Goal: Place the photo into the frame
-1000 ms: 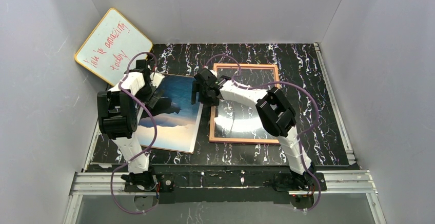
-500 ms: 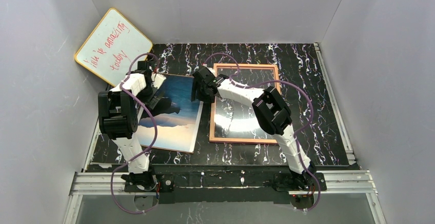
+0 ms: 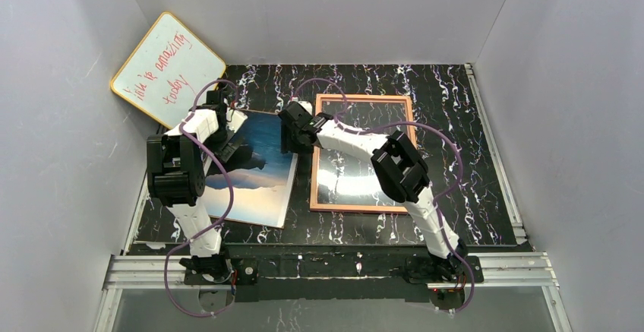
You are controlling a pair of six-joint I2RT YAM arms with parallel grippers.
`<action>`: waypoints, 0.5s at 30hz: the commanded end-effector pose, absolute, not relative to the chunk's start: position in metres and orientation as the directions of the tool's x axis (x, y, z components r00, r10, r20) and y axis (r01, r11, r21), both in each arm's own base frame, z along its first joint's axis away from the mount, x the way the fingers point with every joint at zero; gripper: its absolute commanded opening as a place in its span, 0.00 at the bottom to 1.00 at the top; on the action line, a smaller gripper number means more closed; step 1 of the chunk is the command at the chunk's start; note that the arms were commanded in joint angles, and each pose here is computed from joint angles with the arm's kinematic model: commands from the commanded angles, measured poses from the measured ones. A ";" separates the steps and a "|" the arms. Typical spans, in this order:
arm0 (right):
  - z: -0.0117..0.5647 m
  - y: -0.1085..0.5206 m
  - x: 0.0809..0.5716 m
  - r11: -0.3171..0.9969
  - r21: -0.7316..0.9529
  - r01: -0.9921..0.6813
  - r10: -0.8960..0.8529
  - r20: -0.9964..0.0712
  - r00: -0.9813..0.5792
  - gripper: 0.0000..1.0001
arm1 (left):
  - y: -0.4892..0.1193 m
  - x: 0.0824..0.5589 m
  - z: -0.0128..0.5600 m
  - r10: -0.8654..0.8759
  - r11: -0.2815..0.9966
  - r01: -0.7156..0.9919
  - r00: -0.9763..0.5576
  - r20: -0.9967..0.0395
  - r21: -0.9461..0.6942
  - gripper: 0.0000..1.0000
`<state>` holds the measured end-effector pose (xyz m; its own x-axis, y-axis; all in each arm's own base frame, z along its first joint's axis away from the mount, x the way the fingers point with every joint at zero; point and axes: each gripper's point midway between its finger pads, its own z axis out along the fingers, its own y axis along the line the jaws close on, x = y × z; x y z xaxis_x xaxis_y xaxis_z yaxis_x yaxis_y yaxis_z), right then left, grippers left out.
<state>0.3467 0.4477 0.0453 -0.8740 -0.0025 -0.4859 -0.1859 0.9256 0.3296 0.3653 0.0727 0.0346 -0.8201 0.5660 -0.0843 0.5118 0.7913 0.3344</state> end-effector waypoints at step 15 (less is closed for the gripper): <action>0.124 0.507 0.319 0.719 0.593 -0.362 0.040 -0.556 -0.830 0.64 | 0.046 0.350 0.016 0.604 0.781 0.576 -0.795 -0.057 0.243 0.84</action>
